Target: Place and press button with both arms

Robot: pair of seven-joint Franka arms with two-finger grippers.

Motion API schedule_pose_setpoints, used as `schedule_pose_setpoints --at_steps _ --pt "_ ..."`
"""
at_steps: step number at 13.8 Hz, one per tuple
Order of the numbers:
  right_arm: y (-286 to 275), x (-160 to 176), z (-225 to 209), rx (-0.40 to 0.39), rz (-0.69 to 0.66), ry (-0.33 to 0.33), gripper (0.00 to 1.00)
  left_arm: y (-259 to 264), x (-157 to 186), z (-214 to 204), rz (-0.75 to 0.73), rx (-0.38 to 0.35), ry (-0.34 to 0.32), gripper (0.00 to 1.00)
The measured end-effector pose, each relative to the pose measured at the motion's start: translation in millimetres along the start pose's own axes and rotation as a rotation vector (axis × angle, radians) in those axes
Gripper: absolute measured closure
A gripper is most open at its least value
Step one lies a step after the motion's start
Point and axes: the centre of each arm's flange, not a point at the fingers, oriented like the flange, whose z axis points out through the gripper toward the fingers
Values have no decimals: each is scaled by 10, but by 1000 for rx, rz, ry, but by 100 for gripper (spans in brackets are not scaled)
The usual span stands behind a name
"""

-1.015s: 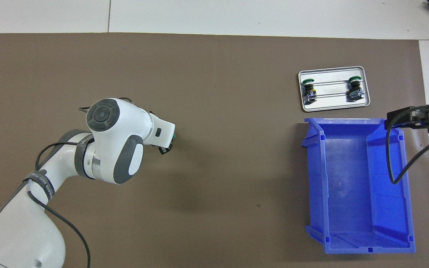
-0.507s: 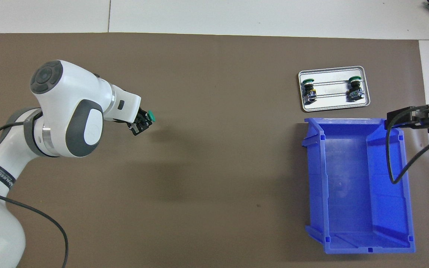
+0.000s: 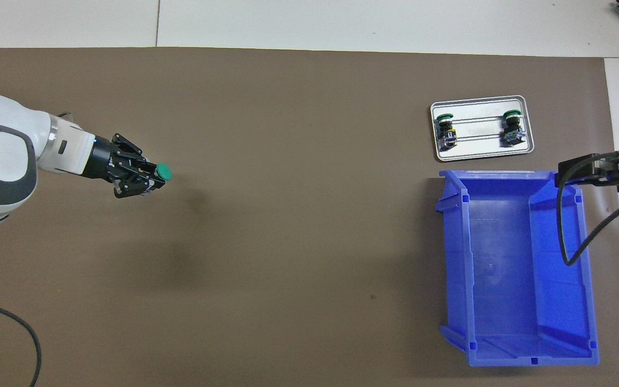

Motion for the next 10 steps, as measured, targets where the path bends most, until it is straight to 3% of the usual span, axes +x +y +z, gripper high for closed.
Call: schedule_pose_setpoints --at_steps 4,7,10 --pt "0 0 0 0 0 0 0 5 -481 -198 26 -28 174 67" --pt "0 0 0 0 0 0 0 169 -642 -18 44 -55 253 67" --pt "0 0 0 0 0 0 0 311 -707 166 60 -65 372 67"
